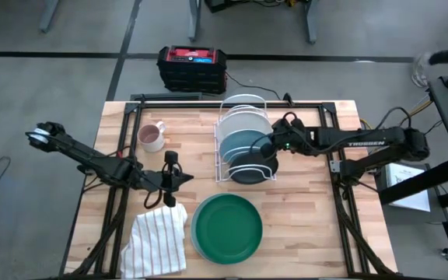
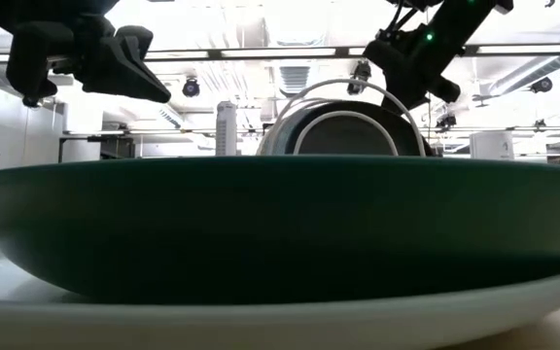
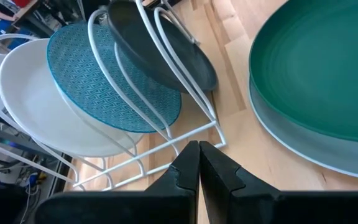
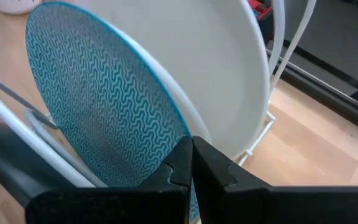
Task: Sort dishes
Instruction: Put the green plate into the dish rack
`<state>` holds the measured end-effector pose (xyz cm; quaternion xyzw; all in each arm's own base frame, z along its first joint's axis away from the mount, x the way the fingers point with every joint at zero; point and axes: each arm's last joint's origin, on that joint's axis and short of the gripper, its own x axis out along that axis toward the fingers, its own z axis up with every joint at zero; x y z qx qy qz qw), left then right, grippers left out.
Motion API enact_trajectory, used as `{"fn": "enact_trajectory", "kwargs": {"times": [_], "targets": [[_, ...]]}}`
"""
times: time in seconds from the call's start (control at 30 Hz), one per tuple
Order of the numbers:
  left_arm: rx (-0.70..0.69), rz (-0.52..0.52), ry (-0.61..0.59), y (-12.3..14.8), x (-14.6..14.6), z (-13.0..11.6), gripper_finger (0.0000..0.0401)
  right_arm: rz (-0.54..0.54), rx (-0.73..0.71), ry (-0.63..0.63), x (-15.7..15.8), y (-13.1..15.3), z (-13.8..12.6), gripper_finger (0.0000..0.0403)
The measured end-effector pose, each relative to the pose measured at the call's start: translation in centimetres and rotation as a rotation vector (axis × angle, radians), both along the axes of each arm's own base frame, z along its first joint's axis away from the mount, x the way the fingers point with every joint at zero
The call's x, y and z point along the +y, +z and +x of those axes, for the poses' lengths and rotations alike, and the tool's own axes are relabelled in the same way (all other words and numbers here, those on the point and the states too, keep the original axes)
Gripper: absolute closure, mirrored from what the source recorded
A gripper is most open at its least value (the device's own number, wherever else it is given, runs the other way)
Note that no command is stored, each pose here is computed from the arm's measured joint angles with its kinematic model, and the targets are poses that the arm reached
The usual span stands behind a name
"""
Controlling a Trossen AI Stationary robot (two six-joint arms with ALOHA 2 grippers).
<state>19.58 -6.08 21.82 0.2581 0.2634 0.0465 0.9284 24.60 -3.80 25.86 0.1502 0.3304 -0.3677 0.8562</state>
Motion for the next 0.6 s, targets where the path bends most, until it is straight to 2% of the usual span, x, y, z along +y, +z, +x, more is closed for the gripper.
{"fn": "enact_trajectory", "kwargs": {"times": [0.27, 0.6], "targets": [[0.001, 0.0, 0.0, 0.0, 0.0, 0.0, 0.0401, 0.012, -0.035, 0.018, 0.9, 1.2, -1.0, 0.0403], [0.002, 0.0, 0.0, 0.0, 0.0, 0.0, 0.0401, 0.173, 0.055, -0.065, 4.6, 0.1, -3.0, 0.0403]]}}
